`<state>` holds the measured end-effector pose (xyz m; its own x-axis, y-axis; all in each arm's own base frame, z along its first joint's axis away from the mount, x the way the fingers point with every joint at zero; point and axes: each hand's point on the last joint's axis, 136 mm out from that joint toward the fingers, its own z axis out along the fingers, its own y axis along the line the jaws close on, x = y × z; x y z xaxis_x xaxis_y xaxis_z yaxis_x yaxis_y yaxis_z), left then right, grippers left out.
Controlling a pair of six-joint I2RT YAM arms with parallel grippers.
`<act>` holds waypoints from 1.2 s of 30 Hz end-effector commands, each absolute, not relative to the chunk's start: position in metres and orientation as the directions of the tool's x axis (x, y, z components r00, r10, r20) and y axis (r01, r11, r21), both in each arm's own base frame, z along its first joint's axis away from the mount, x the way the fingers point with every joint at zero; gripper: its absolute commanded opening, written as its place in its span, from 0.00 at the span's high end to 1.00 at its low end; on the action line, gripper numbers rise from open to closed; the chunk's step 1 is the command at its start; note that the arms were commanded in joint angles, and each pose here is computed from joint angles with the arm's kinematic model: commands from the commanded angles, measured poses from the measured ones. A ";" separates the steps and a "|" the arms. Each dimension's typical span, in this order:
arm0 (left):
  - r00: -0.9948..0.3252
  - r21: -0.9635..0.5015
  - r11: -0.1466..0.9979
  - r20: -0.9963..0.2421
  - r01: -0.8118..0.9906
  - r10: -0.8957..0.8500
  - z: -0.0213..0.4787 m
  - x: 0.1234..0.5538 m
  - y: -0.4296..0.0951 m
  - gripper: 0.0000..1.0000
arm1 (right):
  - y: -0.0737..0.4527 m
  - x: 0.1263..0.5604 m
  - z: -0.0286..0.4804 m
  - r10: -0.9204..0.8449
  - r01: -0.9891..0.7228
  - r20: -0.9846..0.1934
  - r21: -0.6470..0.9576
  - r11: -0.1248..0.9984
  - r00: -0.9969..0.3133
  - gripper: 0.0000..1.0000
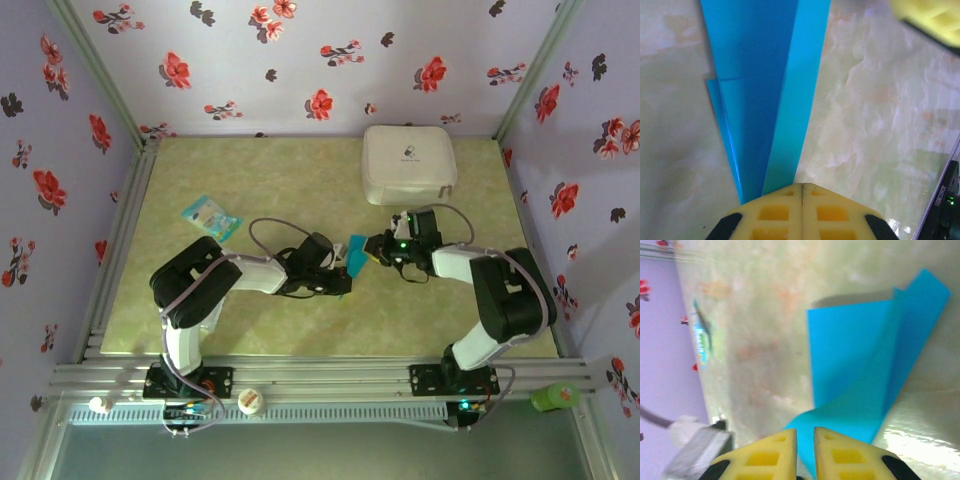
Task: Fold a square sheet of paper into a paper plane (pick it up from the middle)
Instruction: Fold the wing for the fifth time at the center of the table.
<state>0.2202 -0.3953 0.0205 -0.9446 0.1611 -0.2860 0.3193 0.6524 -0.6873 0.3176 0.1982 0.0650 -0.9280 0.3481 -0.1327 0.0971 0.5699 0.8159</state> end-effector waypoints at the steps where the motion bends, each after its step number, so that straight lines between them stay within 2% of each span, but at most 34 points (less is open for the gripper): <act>1: -0.968 -0.642 0.726 -0.198 0.247 0.154 -0.008 0.209 -0.371 1.00 | 0.193 0.306 0.060 0.330 0.086 -0.145 0.799 0.595 -0.933 0.88; 6: -0.974 -0.672 0.707 -0.195 0.218 0.116 -0.007 0.213 -0.371 1.00 | 0.204 0.285 0.049 0.262 0.055 -0.128 0.803 0.593 -0.957 0.96; 16: -0.976 -0.681 0.701 -0.190 0.211 0.109 -0.006 0.214 -0.371 1.00 | 0.234 0.276 0.041 0.130 -0.027 -0.132 0.795 0.606 -0.983 0.99; 23: -0.976 -0.678 0.704 -0.187 0.212 0.113 -0.007 0.212 -0.368 1.00 | 0.230 0.291 0.026 0.157 -0.002 -0.137 0.760 0.650 -0.978 0.99; 36: -0.976 -0.661 0.720 -0.182 0.214 0.123 -0.013 0.207 -0.359 1.00 | 0.212 0.312 0.002 0.276 0.117 -0.090 0.751 0.649 -0.957 0.97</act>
<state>0.2223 -0.3920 0.0215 -0.9538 0.1100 -0.2797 0.2863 0.6158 -0.7340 0.2901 0.2287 0.0176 -0.9800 0.1936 -0.0462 0.0813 0.6009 0.7952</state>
